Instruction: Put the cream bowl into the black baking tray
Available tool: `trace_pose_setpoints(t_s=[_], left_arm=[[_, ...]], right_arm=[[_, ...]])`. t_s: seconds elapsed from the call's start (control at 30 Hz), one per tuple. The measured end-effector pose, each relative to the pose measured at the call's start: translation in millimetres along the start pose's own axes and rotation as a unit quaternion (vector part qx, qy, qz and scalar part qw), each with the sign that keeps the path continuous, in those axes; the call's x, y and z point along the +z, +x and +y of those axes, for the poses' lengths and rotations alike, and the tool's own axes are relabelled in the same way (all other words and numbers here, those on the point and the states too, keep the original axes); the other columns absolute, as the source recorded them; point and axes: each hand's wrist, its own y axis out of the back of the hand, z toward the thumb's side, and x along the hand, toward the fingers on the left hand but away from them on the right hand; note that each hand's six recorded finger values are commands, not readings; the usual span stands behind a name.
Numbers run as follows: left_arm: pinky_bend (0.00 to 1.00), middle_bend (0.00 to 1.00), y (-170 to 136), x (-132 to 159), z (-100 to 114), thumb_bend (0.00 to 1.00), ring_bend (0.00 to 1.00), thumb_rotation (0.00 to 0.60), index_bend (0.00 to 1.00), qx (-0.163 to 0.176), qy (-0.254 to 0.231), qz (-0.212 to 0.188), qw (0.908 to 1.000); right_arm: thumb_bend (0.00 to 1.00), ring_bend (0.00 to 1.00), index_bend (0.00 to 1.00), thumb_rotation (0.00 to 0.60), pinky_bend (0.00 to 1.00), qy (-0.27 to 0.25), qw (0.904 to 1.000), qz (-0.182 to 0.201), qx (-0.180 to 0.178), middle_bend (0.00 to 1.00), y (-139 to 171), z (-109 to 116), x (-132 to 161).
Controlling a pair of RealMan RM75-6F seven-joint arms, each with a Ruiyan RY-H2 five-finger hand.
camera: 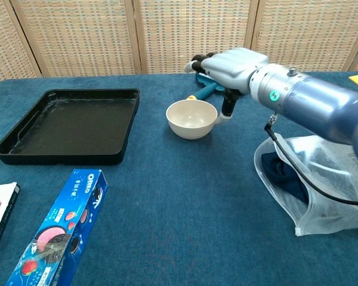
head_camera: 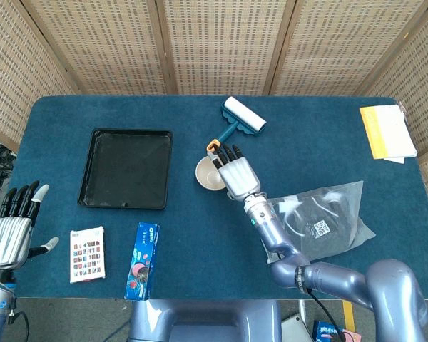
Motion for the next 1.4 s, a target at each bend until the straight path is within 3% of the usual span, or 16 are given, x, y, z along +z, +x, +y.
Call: trace_pose_setpoints(t_s=[0.23,0.57,0.83,1.0,1.13,1.4], left_arm=[[0.00,0.00,-2,8,-1,0.03,0.00,0.600,0.00,-0.003,0.011,-0.010,0.9999],[0.00,0.00,-2,21,-9,0.03,0.00,0.600,0.00,-0.013,0.025,-0.021,0.9994],[0.00,0.00,0,32,-14,0.03,0.00,0.600,0.00,-0.022,0.037,-0.029,0.9986],[0.00,0.00,13,40,-11,0.03,0.00,0.600,0.00,-0.018,0.042,-0.042,0.9981],[0.00,0.00,41,55,-8,0.08,0.00,0.600,0.02,-0.021,0.056,-0.061,0.9963],[0.00,0.00,91,100,1,0.17,0.00,0.600,0.25,-0.017,0.086,-0.110,0.9900]], right_arm=[[0.20,0.00,0.00,0.600,0.07,-0.011,0.9972,-0.059,-0.044,0.00,62,22,-67],[0.20,0.00,0.00,0.600,0.04,-0.070,0.9865,-0.133,-0.065,0.00,169,-2,-138],[0.20,0.00,0.00,0.600,0.04,-0.096,0.9781,-0.157,-0.096,0.00,239,-5,-164],[0.20,0.00,0.00,0.600,0.04,-0.105,0.9770,-0.156,-0.101,0.00,251,-6,-167],[0.20,0.00,0.00,0.600,0.04,-0.113,0.9769,-0.147,-0.107,0.00,252,-5,-166],[0.20,0.00,0.00,0.600,0.04,-0.125,0.9744,-0.143,-0.119,0.00,252,-1,-168]])
